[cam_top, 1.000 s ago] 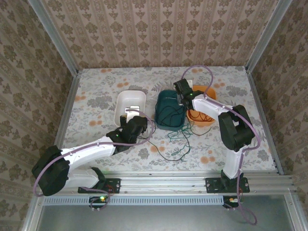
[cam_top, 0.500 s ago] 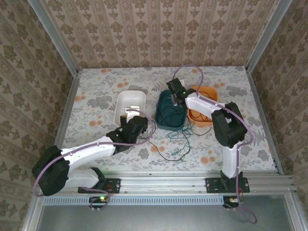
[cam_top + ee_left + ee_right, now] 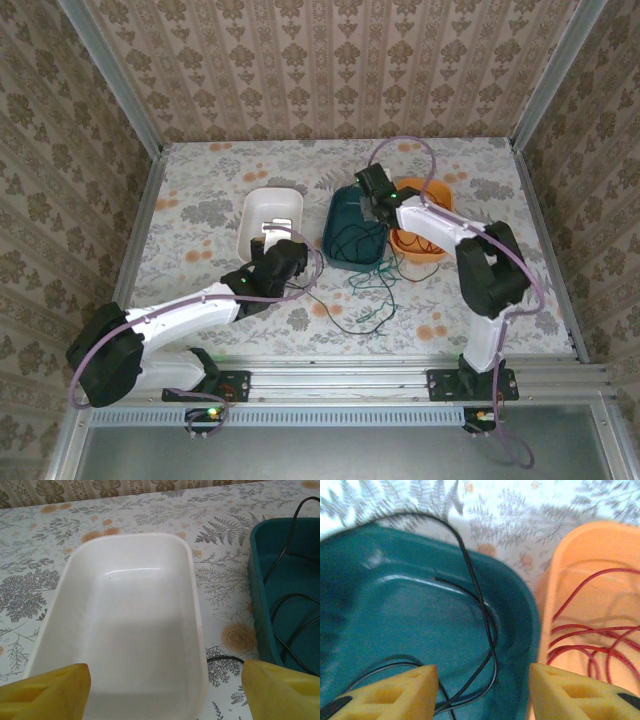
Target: Untangle the cables
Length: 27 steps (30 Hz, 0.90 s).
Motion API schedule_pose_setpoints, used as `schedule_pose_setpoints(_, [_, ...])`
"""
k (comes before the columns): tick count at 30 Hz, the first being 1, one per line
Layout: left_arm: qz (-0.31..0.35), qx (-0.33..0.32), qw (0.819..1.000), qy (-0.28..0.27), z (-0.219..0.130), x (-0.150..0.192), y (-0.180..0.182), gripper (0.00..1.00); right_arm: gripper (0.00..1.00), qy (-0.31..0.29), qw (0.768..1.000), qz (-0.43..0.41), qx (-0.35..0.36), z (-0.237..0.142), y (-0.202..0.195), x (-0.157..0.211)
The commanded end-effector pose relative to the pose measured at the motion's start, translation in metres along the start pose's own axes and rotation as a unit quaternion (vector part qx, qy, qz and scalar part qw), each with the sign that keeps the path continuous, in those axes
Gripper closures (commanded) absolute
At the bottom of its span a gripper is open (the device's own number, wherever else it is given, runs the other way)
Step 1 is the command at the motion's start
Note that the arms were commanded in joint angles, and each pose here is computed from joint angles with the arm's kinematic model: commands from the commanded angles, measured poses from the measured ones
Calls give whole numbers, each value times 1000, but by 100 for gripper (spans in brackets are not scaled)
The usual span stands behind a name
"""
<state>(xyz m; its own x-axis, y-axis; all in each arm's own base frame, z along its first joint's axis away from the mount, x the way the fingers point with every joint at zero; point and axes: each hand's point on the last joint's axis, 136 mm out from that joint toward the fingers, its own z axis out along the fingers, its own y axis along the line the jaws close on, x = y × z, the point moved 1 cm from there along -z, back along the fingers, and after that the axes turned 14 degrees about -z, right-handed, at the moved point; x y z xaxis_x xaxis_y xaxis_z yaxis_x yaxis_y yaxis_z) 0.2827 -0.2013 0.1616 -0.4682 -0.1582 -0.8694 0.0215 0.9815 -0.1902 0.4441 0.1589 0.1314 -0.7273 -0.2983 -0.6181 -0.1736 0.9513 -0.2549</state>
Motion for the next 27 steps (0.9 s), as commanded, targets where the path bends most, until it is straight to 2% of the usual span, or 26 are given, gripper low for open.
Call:
schedule_pose_setpoints(1, [5,-2,1000,-7,-1,-10,-3,20,47,-56,998,40,-2,-35,-14,-22])
schedule_pose_setpoints(4, [13,1,1000,-1,-1,-8,-4,20,47,-73,996,58,-5,-52,-21,-20])
schedule_pose_setpoints(8, [31,17,999,22,-2,1,-9,20,47,-91,993,60,-51,-63,-11,-17])
schedule_pose_setpoints(14, [76,49,991,103,-19,26,-13,20,47,-75,992,45,-90,-74,6,-2])
schedule_pose_setpoints(18, [103,88,973,185,-49,61,-10,20,47,-70,993,42,-85,-79,1,17])
schedule_pose_setpoints(22, [67,156,950,263,-73,93,-17,17,47,-56,994,39,-82,-79,-1,36])
schedule_pose_setpoints(27, [30,231,922,310,-84,109,-35,13,47,-48,995,47,-76,-79,-4,51])
